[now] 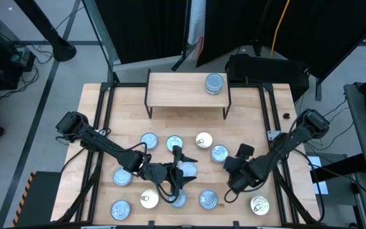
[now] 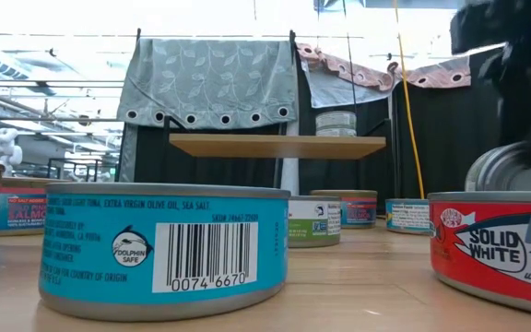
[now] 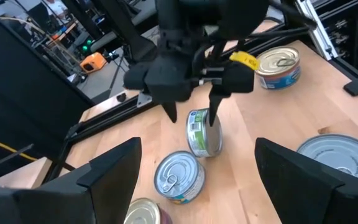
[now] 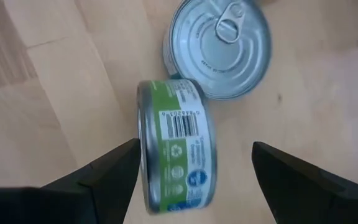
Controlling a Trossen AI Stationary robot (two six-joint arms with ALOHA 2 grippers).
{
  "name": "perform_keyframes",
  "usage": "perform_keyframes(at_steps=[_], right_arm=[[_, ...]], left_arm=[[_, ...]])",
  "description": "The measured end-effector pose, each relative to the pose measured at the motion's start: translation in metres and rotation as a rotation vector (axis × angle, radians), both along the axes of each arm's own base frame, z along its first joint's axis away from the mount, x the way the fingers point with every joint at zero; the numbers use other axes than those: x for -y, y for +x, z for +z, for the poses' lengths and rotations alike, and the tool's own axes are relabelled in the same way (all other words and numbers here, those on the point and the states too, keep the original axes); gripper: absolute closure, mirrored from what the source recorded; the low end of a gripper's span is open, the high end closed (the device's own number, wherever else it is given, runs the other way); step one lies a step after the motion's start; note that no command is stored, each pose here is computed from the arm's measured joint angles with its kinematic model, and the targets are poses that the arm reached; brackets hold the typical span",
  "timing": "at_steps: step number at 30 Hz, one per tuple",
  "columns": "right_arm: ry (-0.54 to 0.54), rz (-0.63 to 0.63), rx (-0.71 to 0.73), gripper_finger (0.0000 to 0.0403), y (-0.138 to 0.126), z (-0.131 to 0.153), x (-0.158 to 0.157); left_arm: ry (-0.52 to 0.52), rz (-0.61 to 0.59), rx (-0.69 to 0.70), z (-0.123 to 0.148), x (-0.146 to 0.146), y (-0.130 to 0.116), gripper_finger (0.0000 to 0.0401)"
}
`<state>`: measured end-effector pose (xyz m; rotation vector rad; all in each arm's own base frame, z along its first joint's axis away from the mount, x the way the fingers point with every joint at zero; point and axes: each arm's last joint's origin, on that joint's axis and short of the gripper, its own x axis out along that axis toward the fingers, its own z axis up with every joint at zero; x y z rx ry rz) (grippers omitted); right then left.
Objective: Stack canned seafood by type on shelf
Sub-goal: Stack the green tuna can on top of the other green tuna cans on the shelf
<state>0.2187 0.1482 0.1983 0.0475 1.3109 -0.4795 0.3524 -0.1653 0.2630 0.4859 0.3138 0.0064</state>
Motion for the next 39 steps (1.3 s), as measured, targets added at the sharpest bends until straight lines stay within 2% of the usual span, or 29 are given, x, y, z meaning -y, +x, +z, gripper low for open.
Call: perform_keyframes(at_steps=[9, 12, 20, 25, 31, 33, 35, 39], right_arm=[[0.034, 0.01, -0.01, 0.0117, 0.005, -0.018, 0.014], [0.046, 0.016, -0.021, 0.0152, 0.005, -0.019, 0.014], [0.086, 0.007, -0.02, 0.0284, 0.006, -0.019, 0.012], [0.158, -0.009, -0.019, 0.0289, 0.012, -0.007, 0.006], [0.197, 0.018, 0.02, 0.0269, 0.025, 0.038, -0.003], [0.147, 0.049, 0.045, 0.0266, 0.027, 0.059, -0.003], [0.053, 0.082, 0.091, 0.0272, 0.031, 0.078, 0.0], [-0.229, 0.17, 0.179, 0.0287, 0.035, 0.117, 0.013]], left_arm=[[0.008, -0.001, -0.015, -0.001, 0.0, -0.001, 0.0088], [0.013, 0.001, -0.024, -0.002, 0.0, -0.001, 0.0088], [0.019, 0.018, -0.02, -0.002, -0.001, -0.001, 0.0088], [0.027, 0.034, -0.02, -0.002, -0.001, -0.001, 0.0088], [0.038, 0.093, 0.001, 0.004, -0.004, -0.004, 0.0088], [0.014, 0.115, 0.03, 0.014, -0.006, -0.008, 0.0088], [-0.01, 0.138, 0.057, 0.028, -0.011, -0.016, 0.0088], [-0.055, 0.236, 0.107, 0.06, -0.025, -0.039, 0.0088]])
